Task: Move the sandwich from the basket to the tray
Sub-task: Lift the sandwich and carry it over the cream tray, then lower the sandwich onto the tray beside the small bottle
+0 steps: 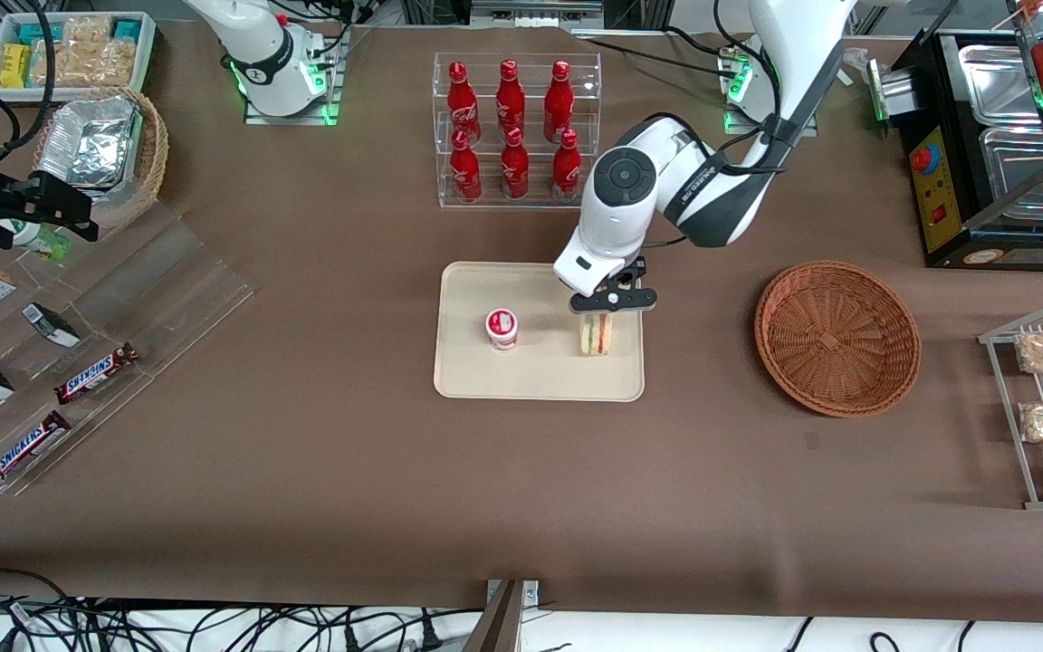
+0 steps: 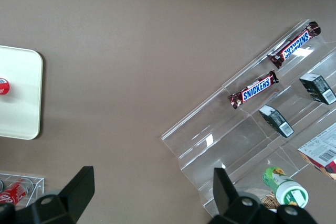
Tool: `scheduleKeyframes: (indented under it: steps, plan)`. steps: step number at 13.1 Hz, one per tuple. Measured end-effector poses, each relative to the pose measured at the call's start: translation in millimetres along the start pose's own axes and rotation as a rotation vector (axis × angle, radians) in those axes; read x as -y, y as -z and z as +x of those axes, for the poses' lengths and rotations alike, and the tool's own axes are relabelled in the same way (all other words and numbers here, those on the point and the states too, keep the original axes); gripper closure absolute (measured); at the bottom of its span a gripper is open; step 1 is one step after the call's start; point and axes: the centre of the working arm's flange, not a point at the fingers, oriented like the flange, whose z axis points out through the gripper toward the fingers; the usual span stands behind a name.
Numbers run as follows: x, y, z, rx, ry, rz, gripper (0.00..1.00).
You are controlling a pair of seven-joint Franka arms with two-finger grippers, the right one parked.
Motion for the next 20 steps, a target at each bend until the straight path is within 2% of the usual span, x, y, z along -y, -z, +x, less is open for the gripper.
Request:
scheduleKeyframes:
  steps: [3, 5, 9, 14, 16, 20]
  plan:
    - [-5, -15, -11, -0.025, 0.009, 0.024, 0.65]
    - [-9, -19, -12, -0.035, 0.007, 0.015, 0.65]
    - [-13, -32, -10, -0.104, 0.027, 0.020, 0.66]
    - [-13, -42, -10, -0.107, 0.027, 0.024, 0.66]
    - [-13, -45, -10, -0.107, 0.024, 0.027, 0.63]
    - [-13, -46, -11, -0.106, 0.024, 0.027, 0.23]
